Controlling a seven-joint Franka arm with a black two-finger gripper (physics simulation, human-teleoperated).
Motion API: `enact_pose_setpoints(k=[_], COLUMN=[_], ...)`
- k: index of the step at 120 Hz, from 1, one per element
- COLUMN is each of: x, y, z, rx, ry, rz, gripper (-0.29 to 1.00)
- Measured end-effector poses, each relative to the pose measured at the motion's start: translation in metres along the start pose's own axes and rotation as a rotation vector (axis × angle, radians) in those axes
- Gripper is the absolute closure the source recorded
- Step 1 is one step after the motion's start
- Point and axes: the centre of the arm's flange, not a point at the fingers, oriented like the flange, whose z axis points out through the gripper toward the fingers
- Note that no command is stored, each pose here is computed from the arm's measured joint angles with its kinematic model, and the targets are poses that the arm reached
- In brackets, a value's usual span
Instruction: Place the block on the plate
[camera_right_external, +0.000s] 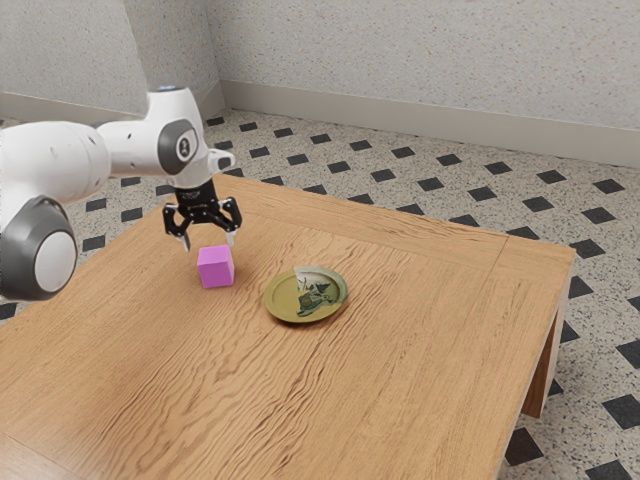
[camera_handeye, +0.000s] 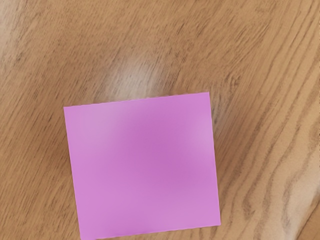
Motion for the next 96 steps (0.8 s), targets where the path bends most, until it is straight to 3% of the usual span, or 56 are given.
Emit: enact_pose_setpoints(k=[76,96], x=[0.026,0.027], y=[-0.001,-0.003], z=[0.052,0.056], rx=[0.001,0.003], ry=[-0.021,-0.026], rz=[-0.023,-0.025], gripper=[0.00,0.07])
